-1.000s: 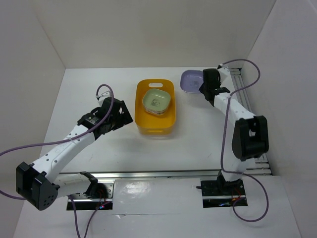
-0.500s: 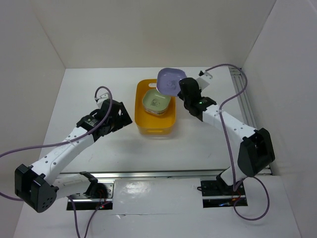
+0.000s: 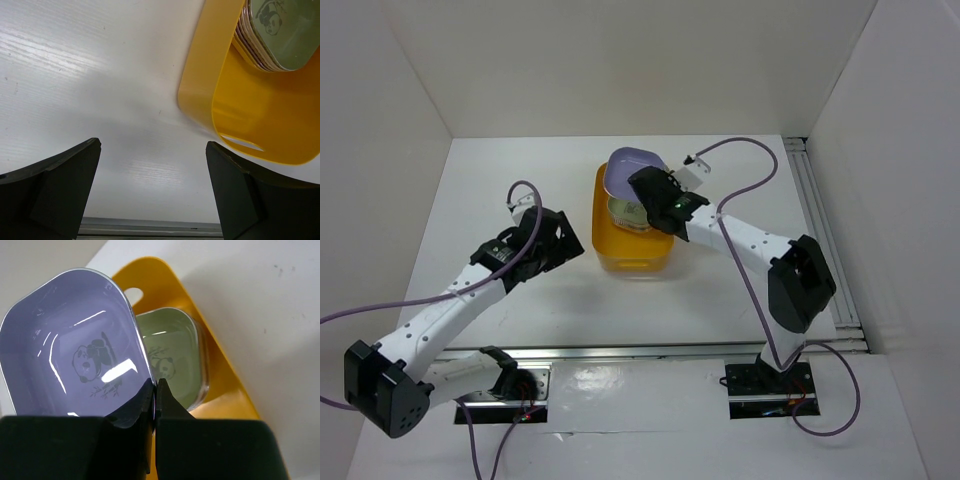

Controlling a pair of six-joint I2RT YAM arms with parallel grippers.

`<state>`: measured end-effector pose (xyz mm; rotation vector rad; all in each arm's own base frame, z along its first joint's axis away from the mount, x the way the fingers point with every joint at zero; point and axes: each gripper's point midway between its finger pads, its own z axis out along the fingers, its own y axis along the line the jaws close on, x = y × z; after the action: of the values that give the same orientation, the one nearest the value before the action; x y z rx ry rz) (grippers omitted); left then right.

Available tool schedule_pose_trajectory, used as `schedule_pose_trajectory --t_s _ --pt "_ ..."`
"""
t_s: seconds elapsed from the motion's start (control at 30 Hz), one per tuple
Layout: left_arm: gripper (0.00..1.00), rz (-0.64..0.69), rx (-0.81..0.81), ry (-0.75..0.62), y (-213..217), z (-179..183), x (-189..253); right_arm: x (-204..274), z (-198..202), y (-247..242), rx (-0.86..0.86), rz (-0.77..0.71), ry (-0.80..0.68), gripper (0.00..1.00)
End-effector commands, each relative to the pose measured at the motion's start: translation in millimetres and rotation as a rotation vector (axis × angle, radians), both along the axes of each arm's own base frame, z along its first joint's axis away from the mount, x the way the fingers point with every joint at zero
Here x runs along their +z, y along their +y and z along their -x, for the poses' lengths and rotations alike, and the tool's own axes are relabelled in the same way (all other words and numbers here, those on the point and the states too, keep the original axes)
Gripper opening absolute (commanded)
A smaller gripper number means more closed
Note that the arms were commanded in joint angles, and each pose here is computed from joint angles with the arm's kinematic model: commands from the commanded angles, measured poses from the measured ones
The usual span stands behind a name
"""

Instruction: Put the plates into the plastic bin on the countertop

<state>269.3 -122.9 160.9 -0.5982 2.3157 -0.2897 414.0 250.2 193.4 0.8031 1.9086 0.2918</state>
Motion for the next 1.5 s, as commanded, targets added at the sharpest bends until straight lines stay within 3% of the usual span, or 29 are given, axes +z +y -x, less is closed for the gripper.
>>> schedule_pose_trajectory --t_s 0.0,0.23,0.37,0.4,0.47,0.6,0.73,0.77,0.97,1.2,1.47 --pt "1.0 0.014 0.014 -0.041 2 0 9 4 1 0 -0.121 -0.032 -0.025 0.0" --pt "1.0 0.021 0.014 -0.053 5 4 10 -20 0 6 -0.146 0.021 0.045 0.0" --pt "1.0 0.022 0.014 -0.054 6 6 11 -27 0 7 -0.162 0.025 0.064 0.11" --pt "1.0 0.022 0.014 -0.054 6 6 11 -27 0 7 -0.162 0.025 0.064 0.21" --pt "1.0 0.022 0.014 -0.054 6 6 11 -26 -1 8 -0.157 0.024 0.059 0.68" --pt "1.0 0.015 0.008 -0.055 6 7 11 -7 -1 19 -0.115 0.018 0.01 0.8" --pt "1.0 0.015 0.008 -0.055 6 7 14 44 5 34 -0.015 0.028 -0.089 0.92" --pt "1.0 0.015 0.008 -0.055 7 7 14 54 10 41 0.03 0.047 -0.114 1.0" --pt "1.0 -0.005 -0.02 -0.071 7 6 40 109 32 32 0.251 0.18 -0.208 1.0" --pt "1.0 -0.058 -0.005 -0.124 26 15 72 89 83 -42 0.332 0.464 -0.07 1.0" --pt "1.0 -0.123 -0.029 -0.103 46 42 64 69 155 -116 0.328 0.484 -0.013 1.0"
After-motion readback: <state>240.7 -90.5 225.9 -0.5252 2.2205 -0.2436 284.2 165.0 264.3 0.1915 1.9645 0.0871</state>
